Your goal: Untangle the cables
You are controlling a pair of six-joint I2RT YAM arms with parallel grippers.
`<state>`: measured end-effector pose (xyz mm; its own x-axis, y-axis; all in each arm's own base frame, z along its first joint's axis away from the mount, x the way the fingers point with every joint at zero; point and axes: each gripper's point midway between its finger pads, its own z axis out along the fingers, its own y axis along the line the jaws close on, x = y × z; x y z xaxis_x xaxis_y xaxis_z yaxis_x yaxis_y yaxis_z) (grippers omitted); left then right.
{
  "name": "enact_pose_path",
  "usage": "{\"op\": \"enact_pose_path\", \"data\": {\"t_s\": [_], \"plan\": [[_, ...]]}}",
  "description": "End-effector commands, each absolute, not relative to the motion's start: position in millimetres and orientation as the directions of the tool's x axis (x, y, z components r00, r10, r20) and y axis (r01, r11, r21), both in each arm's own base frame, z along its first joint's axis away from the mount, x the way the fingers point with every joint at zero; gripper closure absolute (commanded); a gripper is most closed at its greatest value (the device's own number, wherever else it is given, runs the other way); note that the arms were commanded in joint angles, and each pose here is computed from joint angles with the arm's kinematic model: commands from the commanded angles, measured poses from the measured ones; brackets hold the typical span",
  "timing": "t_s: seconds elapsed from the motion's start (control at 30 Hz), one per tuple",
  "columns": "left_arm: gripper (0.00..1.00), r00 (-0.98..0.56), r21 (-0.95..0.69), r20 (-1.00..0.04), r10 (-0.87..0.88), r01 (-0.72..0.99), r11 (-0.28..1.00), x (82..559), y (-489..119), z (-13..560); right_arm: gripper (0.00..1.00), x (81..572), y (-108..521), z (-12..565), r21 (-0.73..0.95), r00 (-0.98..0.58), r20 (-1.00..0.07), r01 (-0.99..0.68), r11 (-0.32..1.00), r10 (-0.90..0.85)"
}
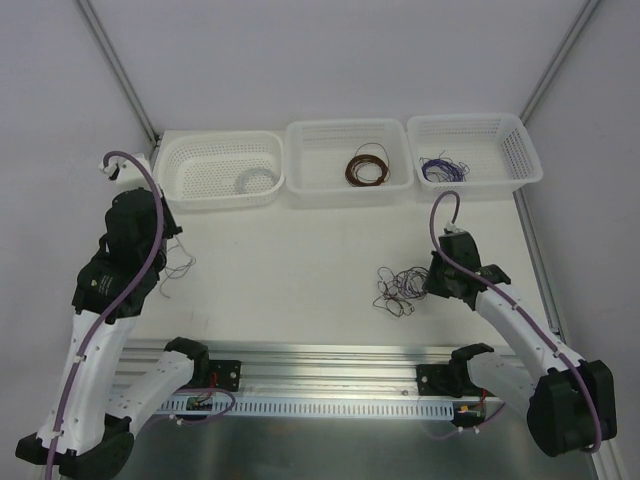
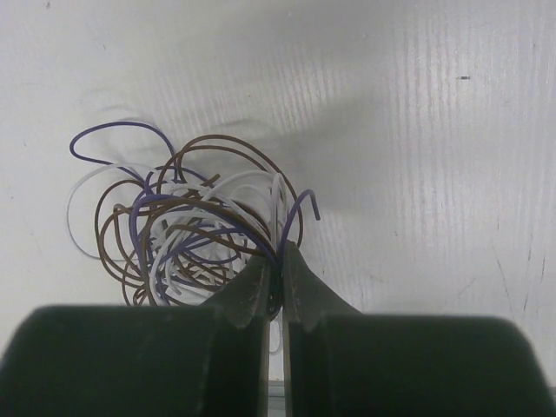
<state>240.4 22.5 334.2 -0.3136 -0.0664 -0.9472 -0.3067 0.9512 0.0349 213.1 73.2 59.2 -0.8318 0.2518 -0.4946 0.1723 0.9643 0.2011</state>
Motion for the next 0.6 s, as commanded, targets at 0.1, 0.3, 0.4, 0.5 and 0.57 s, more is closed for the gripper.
{"op": "enact_pose_path", "data": {"t_s": [0.1, 0.3, 0.4, 0.5, 0.57], "plan": [[1.00, -0.322, -0.068, -0.939, -0.124, -0.179, 0.981, 249, -8, 344, 0.99, 216, 81, 70, 0.256, -0.819, -0.514, 0.135, 0.957, 0.253], [1.00, -0.369, -0.194, -0.917, -0.152, 0.081, 0.978, 256, -63, 346, 0.85, 221, 102, 87, 0.309, -0.814, -0.551, 0.005, 0.951, 0.183], [1.00, -0.394, -0.266, -0.903, -0.169, 0.206, 0.942, 253, -90, 350, 0.64, 221, 108, 100, 0.299, -0.803, -0.580, -0.050, 0.953, 0.140], [1.00, -0.436, -0.329, -0.883, -0.172, 0.314, 0.891, 251, -116, 349, 0.44, 223, 114, 123, 0.271, -0.763, -0.641, -0.121, 0.955, 0.085], [1.00, -0.453, -0.345, -0.877, -0.160, 0.363, 0.866, 249, -131, 348, 0.31, 221, 123, 140, 0.262, -0.735, -0.677, -0.192, 0.946, 0.038]]}}
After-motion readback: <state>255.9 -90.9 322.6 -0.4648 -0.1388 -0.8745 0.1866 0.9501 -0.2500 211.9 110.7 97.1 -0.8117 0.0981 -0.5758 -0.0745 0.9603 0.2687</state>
